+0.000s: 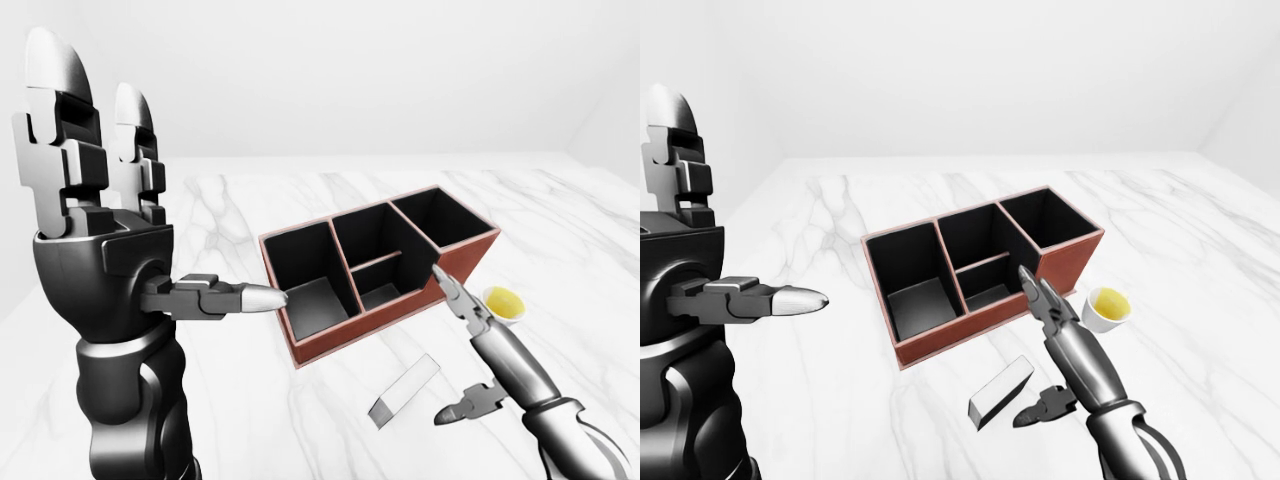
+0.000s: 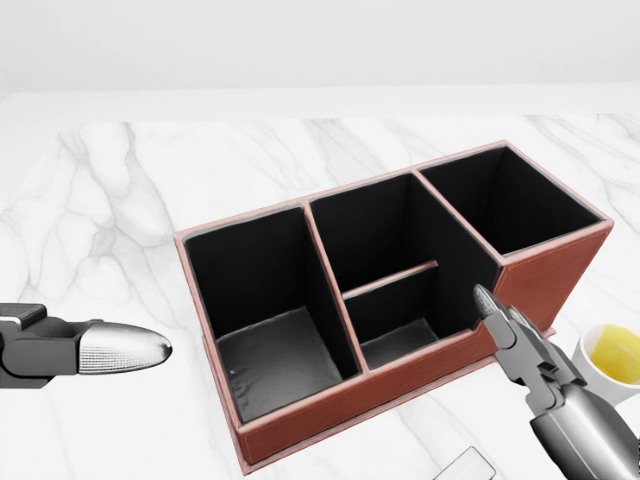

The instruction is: Pick up the book and place it in the front compartment of the caddy.

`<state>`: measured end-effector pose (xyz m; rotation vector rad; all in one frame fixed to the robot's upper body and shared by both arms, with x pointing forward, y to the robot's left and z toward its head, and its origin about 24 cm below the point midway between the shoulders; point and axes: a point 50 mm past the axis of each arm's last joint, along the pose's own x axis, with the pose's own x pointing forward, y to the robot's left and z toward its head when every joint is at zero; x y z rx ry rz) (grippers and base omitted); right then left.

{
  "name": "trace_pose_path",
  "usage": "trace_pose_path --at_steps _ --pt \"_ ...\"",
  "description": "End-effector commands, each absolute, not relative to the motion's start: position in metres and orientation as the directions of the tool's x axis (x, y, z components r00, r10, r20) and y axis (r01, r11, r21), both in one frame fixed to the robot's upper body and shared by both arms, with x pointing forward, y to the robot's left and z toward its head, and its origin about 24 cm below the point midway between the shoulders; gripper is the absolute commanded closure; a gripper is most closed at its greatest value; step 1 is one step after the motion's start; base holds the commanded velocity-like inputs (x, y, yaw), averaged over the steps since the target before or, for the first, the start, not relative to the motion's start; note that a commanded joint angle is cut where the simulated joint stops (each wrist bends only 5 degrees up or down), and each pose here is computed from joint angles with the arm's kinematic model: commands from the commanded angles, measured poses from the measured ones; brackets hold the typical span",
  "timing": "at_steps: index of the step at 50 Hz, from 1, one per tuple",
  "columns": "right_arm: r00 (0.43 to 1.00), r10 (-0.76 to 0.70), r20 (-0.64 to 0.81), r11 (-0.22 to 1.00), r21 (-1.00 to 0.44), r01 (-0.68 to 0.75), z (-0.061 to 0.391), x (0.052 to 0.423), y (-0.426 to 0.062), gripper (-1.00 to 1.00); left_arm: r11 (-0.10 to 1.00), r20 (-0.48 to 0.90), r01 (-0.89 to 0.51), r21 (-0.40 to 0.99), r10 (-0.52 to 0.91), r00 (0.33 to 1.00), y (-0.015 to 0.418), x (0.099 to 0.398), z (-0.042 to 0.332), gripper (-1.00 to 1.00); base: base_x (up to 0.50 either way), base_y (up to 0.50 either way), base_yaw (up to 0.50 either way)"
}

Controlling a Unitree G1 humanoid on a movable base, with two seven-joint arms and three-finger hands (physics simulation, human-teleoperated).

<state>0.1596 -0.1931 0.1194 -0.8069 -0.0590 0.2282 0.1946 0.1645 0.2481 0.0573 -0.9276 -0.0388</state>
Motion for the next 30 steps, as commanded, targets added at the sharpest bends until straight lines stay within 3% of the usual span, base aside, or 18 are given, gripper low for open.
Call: trace_pose_path --at_steps 1,15,30 --pt "0.975 0.209 -0.082 0.67 -0.714 -0.204 0.11 0.159 -0.195 -1.0 0.998 0.8 0.009 0.067 -0.059 0.597 0.164 0.194 0.248 -1.0 0.0 0.0 0.0" --pt "0.97 0.217 -0.106 0.671 -0.706 -0.227 0.105 0.159 -0.191 -1.0 0.998 0.824 -0.01 0.069 -0.051 0.565 0.169 0.189 0.255 -1.0 0.0 0.0 0.0" --pt "0.965 0.235 -0.118 0.629 -0.738 -0.243 0.101 0.168 -0.182 -1.0 0.998 0.819 -0.012 0.064 -0.045 0.572 0.17 0.19 0.254 -1.0 0.0 0.0 0.0"
